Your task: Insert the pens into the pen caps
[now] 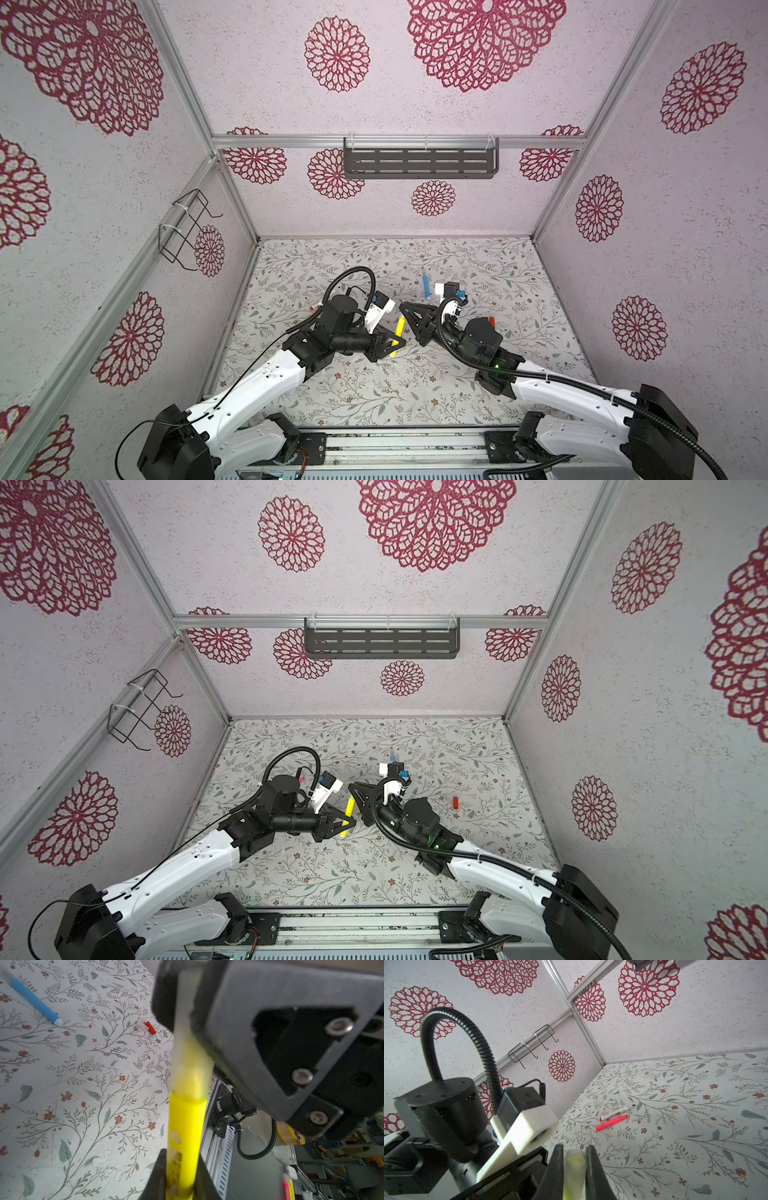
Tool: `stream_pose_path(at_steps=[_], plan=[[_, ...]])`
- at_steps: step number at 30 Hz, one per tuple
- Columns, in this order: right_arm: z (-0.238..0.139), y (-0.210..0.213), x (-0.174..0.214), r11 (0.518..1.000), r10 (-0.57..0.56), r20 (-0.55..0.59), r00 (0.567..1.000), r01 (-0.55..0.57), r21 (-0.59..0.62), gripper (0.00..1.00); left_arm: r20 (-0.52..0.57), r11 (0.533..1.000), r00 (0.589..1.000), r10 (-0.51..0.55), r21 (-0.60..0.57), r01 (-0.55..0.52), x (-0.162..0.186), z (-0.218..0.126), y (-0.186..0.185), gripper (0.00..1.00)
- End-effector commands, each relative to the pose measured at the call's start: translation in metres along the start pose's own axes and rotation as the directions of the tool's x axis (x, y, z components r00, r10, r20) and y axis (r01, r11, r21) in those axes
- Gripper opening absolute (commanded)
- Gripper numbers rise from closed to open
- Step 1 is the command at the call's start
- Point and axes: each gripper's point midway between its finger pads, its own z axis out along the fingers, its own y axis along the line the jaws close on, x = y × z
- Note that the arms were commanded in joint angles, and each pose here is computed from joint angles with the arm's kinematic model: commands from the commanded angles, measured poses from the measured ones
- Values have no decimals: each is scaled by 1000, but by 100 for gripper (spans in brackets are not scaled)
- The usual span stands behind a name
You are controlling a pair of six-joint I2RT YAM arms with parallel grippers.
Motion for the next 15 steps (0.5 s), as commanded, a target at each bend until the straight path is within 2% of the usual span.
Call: stream_pose_path(at_steps=[1, 7, 12, 15], plan=[[-85, -10, 216, 996, -27, -749, 662, -49, -80, 0, 682, 960, 685, 257, -96, -265, -200, -118, -67, 0], [-87, -1, 212, 990, -55, -744, 666, -63, -129, 0, 680, 953, 690, 249, -43, -301, -199, -120, -74, 0], [-86, -8, 212, 995, -55, -746, 664, -30, -99, 0, 671, 957, 695, 259, -78, -281, -198, -121, -68, 0], [-83, -7, 205, 996, -57, -733, 678, -17, -93, 0, 660, 957, 702, 268, -99, -273, -197, -120, -65, 0]])
